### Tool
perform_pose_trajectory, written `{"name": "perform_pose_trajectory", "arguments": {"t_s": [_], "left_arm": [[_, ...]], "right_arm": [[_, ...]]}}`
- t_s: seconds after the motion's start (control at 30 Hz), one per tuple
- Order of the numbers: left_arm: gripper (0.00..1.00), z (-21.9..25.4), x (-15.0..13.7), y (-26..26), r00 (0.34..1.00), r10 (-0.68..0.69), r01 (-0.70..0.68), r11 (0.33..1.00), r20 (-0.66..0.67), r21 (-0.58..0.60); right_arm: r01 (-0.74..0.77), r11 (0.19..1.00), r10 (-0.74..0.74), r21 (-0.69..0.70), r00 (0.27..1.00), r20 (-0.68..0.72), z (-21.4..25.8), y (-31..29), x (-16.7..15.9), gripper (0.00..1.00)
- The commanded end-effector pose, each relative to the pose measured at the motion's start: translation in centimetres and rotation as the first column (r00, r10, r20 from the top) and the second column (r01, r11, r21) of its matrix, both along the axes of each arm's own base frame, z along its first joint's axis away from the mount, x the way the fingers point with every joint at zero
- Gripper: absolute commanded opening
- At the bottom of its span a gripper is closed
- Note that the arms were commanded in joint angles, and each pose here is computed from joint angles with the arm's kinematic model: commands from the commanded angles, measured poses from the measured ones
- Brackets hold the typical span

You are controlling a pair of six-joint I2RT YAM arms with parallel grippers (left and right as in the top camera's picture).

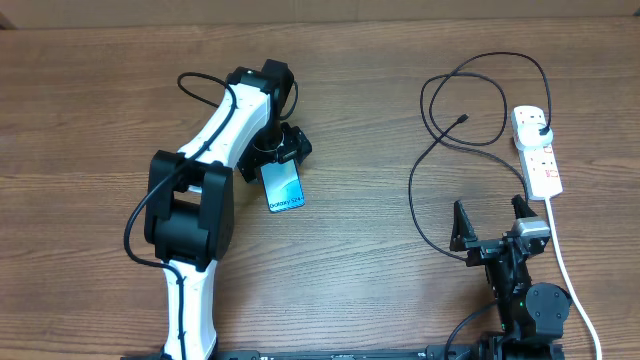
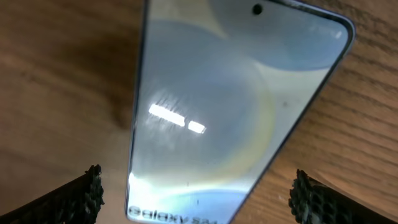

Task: Plug charger to phone and switch on socket
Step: 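Lower the left gripper toward the phone's top edge, then close the left gripper on the phone's top end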

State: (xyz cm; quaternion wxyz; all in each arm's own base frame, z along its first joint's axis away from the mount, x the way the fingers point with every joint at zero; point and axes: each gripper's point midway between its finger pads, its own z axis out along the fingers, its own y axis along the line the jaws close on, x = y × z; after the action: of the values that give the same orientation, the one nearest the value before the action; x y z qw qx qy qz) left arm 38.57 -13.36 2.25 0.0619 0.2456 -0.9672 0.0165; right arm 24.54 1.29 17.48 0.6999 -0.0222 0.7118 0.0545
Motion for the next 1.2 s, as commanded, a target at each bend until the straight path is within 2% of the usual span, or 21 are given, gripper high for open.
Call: {"name": "perform_pose_trajectory", "arguments": {"t_s": [0.0, 0.2, 0.37, 0.63, 0.83, 1.17], "left_arm": [[1.00, -1.7, 0.8, 0.1, 0.991, -0.131, 0.131, 0.991, 0.006, 0.007], [1.00, -3.9, 0.3, 0.3, 0.985, -0.168, 0.169, 0.986, -0.040, 0.011], [1.00, -3.9, -0.4, 0.4, 0.974, -0.218, 0.219, 0.976, -0.069, 0.005], [0.84, -3.9, -0.6, 0.1, 0.969, -0.236, 0.237, 0.971, -0.073, 0.004], [0.78, -4.1, 0.7, -0.4, 0.968, -0.249, 0.249, 0.969, -0.014, 0.001], [0.78, -4.3, 2.9, -0.8, 0.968, -0.241, 0.242, 0.970, 0.075, -0.003]], "right_arm": [[0.012, 1.000, -0.012, 0.002, 1.000, 0.005, -0.2, -0.2, 0.0, 1.00], [0.012, 1.000, -0.012, 0.002, 1.000, 0.005, -0.2, -0.2, 0.0, 1.00], [0.011, 1.000, -0.011, 0.002, 1.000, 0.005, -0.2, -0.2, 0.0, 1.00], [0.012, 1.000, -0.012, 0.002, 1.000, 0.005, -0.2, -0.2, 0.0, 1.00], [0.012, 1.000, -0.012, 0.002, 1.000, 0.005, -0.2, -0.2, 0.0, 1.00], [0.012, 1.000, -0.012, 0.002, 1.000, 0.005, -0.2, -0.2, 0.0, 1.00]]}}
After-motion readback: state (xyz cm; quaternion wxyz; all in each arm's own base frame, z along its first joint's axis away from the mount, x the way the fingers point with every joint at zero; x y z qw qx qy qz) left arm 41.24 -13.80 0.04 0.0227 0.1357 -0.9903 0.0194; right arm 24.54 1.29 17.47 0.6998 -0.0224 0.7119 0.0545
